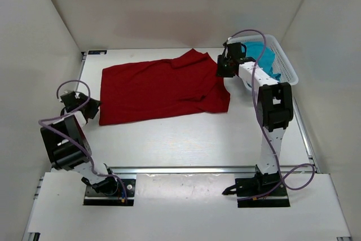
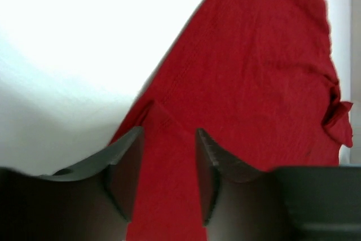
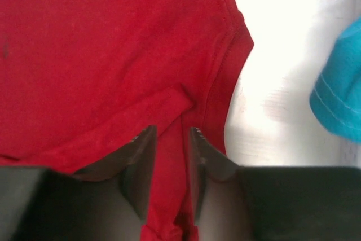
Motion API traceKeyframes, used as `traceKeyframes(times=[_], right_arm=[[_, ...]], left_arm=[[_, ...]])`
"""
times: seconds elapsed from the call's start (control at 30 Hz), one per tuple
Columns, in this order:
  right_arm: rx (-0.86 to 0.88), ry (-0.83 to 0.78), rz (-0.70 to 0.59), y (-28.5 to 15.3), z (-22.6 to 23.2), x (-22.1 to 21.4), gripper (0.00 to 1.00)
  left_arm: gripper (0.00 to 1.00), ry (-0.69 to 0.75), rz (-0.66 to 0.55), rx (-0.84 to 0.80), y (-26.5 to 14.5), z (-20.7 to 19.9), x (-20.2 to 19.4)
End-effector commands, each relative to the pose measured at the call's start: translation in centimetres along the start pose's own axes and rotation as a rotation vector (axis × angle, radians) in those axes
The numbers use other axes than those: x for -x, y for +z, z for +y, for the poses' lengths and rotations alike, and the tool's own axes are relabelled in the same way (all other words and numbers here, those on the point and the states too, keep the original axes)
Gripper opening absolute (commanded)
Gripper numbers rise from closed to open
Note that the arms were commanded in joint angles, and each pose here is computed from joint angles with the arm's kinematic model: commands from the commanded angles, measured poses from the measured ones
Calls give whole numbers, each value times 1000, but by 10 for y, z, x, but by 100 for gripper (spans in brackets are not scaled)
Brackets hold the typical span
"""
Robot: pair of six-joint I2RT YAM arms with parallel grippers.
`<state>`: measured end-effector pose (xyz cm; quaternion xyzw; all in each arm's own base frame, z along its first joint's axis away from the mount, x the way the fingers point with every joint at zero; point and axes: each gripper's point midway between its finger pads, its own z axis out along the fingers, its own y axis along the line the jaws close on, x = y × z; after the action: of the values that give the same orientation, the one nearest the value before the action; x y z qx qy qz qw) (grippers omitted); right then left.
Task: Fold and stack the t-shirts
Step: Fold the flattened tshirt in 1/3 of the way
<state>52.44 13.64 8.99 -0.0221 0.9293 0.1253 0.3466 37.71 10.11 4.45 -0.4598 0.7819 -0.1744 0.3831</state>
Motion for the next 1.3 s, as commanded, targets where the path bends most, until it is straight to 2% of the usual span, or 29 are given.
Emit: traceKeyframes(times=[0.0,0.07,0.1,0.13,0.17,0.2,0.27,0.3,0.4,0.47,0.6,0.73,0.87,0.97,1.07,1.1,1.17,1.2,1.27], right_arm=[[37,-20,-142,-53,24,39,32],[60,3,-136,-65,30,19,37],[78,10,-181,-82,35,25,36],[97,23,-193,-92,41,15,23],[98,49,-148,-88,39,-14,13],[111,55,-179,-99,42,-15,0],[86,80,-128,-97,33,-59,1],[85,90,-140,-105,31,-62,0],[73,169,-108,-105,12,-110,4],[82,197,-120,-111,6,-118,18],[82,215,-99,-106,-3,-131,33],[91,237,-49,-92,-9,-144,35],[161,214,-119,-86,0,-123,35],[136,209,-86,-76,-6,-124,34],[128,206,-114,-74,-9,-115,35],[123,207,-109,-71,-10,-117,32],[129,208,-96,-69,-9,-119,14],[124,203,-107,-70,-10,-115,11],[120,201,-109,-69,-12,-113,0]], left_arm=[[55,35,-96,-35,-30,-14,23],[54,62,-126,-36,-49,-17,21],[49,53,-117,-22,-50,-10,9],[46,50,-104,-42,-57,-10,-4],[44,54,-113,-77,-65,-17,-8],[43,49,-97,-91,-70,-15,-23],[43,32,-52,-100,-71,-4,-51],[43,24,-42,-105,-73,-2,-56],[46,-8,19,-133,-74,3,-76],[49,-17,49,-130,-73,9,-88],[50,-24,81,-115,-67,16,-98],[50,-14,97,-74,-57,26,-104],[48,-45,90,-51,-50,31,-101],[47,-51,79,-39,-45,31,-99],[47,-67,79,-32,-40,29,-100],[46,-61,79,-32,-38,29,-100],[36,-58,79,-39,-35,26,-98],[33,-61,80,-36,-35,26,-99],[20,-66,74,-29,-32,26,-96]])
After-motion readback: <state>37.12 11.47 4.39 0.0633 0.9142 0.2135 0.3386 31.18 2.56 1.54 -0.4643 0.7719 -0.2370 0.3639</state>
